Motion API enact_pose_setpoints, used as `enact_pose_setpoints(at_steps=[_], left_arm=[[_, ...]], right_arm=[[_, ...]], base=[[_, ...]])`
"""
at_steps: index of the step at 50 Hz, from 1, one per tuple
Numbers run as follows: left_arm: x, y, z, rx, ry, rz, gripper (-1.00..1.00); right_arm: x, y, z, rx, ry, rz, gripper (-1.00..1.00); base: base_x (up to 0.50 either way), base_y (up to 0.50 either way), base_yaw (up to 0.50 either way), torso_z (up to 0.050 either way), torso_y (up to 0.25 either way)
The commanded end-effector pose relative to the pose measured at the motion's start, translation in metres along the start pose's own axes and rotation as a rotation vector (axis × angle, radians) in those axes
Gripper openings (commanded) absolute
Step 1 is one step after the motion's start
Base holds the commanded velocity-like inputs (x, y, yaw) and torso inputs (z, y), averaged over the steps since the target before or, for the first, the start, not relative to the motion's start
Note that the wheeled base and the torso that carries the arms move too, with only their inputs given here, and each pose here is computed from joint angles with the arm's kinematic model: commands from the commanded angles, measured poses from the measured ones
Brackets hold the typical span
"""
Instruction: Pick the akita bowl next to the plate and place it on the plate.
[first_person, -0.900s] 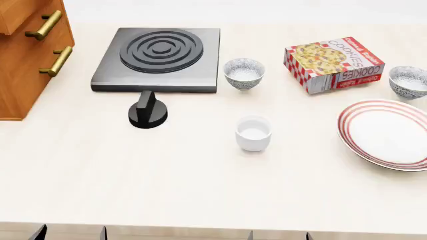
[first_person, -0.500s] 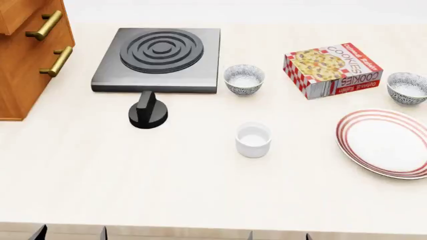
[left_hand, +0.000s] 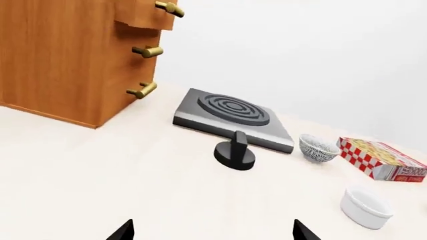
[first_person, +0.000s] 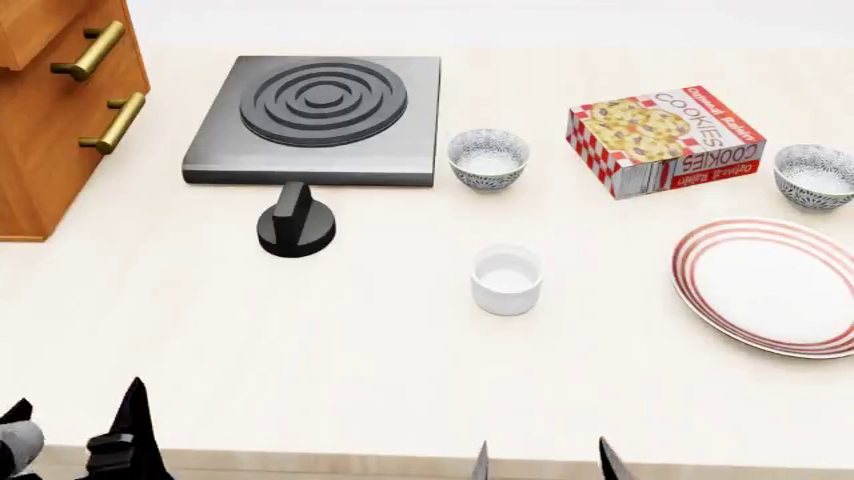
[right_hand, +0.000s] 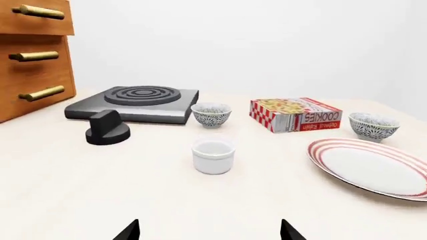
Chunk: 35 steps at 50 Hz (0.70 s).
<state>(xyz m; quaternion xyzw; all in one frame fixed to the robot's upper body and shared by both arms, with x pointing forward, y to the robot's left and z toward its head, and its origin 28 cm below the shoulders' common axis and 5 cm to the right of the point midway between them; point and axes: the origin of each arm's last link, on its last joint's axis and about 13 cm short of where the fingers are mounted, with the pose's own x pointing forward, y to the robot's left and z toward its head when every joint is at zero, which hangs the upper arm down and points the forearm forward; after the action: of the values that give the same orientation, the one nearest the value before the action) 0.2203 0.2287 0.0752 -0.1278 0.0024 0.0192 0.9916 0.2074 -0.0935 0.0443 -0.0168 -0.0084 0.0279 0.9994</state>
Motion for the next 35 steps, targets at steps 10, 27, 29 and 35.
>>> enact_pose_setpoints(at_steps=[10,27,29,35], left_arm=[[0.026,0.046,0.064,-0.096,-0.058,0.146,1.00],[0.032,0.071,0.043,-0.133,-0.051,0.243,1.00],[0.034,0.073,0.044,-0.142,-0.058,0.262,1.00],[0.035,0.073,0.043,-0.144,-0.054,0.258,1.00]], right_arm=[[-0.007,0.004,0.095,0.024,-0.144,0.116,1.00],[0.004,-0.003,0.124,0.100,-0.253,0.130,1.00],[0.005,-0.004,0.124,0.141,-0.251,0.129,1.00],[0.005,-0.006,0.122,0.113,-0.245,0.114,1.00]], base=[[0.00,0.00,0.00,0.000,0.000],[0.00,-0.01,0.00,0.000,0.000],[0.00,-0.26,0.00,0.000,0.000],[0.00,-0.46,0.00,0.000,0.000]])
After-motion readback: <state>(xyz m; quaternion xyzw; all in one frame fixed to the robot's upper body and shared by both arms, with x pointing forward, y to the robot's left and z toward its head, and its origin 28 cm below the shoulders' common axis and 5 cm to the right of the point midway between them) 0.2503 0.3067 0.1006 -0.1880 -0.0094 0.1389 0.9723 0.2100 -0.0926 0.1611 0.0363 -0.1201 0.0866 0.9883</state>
